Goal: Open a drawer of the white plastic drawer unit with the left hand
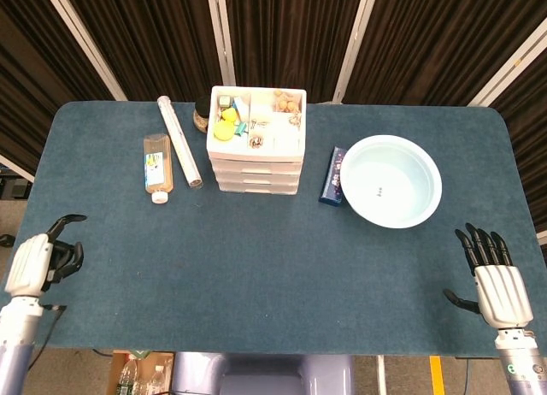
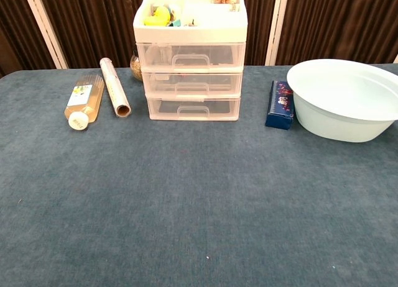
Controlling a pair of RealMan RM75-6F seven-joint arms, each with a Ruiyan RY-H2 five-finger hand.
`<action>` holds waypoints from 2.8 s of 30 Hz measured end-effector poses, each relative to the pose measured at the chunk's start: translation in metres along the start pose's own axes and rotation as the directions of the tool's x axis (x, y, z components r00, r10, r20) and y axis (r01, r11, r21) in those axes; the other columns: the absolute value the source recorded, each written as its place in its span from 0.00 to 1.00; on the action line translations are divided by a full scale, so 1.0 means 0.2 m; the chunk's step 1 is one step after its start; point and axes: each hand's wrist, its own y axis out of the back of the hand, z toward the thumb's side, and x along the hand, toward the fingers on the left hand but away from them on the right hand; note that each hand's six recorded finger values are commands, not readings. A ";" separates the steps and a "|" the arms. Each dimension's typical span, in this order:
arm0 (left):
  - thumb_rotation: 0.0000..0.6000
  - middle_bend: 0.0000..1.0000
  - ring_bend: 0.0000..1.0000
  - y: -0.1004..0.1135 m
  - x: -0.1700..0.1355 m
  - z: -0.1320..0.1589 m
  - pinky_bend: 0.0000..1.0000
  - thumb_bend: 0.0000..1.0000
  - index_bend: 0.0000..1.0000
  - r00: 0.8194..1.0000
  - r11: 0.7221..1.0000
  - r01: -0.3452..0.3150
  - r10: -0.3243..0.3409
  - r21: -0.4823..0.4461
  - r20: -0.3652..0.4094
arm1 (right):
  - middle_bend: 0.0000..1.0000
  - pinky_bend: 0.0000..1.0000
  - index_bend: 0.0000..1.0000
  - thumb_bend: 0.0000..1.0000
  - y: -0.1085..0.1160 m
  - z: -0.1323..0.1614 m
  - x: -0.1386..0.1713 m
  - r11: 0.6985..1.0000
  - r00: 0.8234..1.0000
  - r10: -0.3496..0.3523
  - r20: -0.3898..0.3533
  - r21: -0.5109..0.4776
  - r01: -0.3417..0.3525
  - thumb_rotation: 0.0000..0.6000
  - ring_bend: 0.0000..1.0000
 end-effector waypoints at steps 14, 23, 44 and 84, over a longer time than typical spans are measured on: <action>1.00 1.00 0.98 -0.52 0.40 0.46 0.97 0.64 0.28 0.940 0.744 0.103 -0.289 -0.661 -0.179 | 0.00 0.00 0.00 0.17 0.02 0.00 0.01 1.000 1.000 -0.005 -0.009 -0.021 0.005 1.00 0.00; 1.00 1.00 0.98 -0.81 0.51 0.67 0.98 0.64 0.29 0.888 0.542 0.146 -0.441 -0.828 -0.132 | 0.00 0.00 0.00 0.17 0.02 0.00 0.01 0.999 1.000 -0.004 -0.017 -0.040 0.003 1.00 0.00; 1.00 1.00 0.99 -1.11 0.65 0.98 0.98 0.64 0.27 0.910 0.563 0.217 -0.412 -0.797 -0.044 | 0.00 0.00 0.00 0.17 0.03 0.02 0.01 0.996 0.999 0.004 -0.036 -0.094 -0.008 1.00 0.00; 1.00 1.00 0.99 -1.29 0.61 1.22 0.98 0.64 0.27 0.926 0.553 0.268 -0.373 -0.789 0.053 | 0.00 0.00 0.00 0.17 0.05 0.03 0.01 0.991 0.999 0.003 -0.049 -0.133 -0.010 1.00 0.00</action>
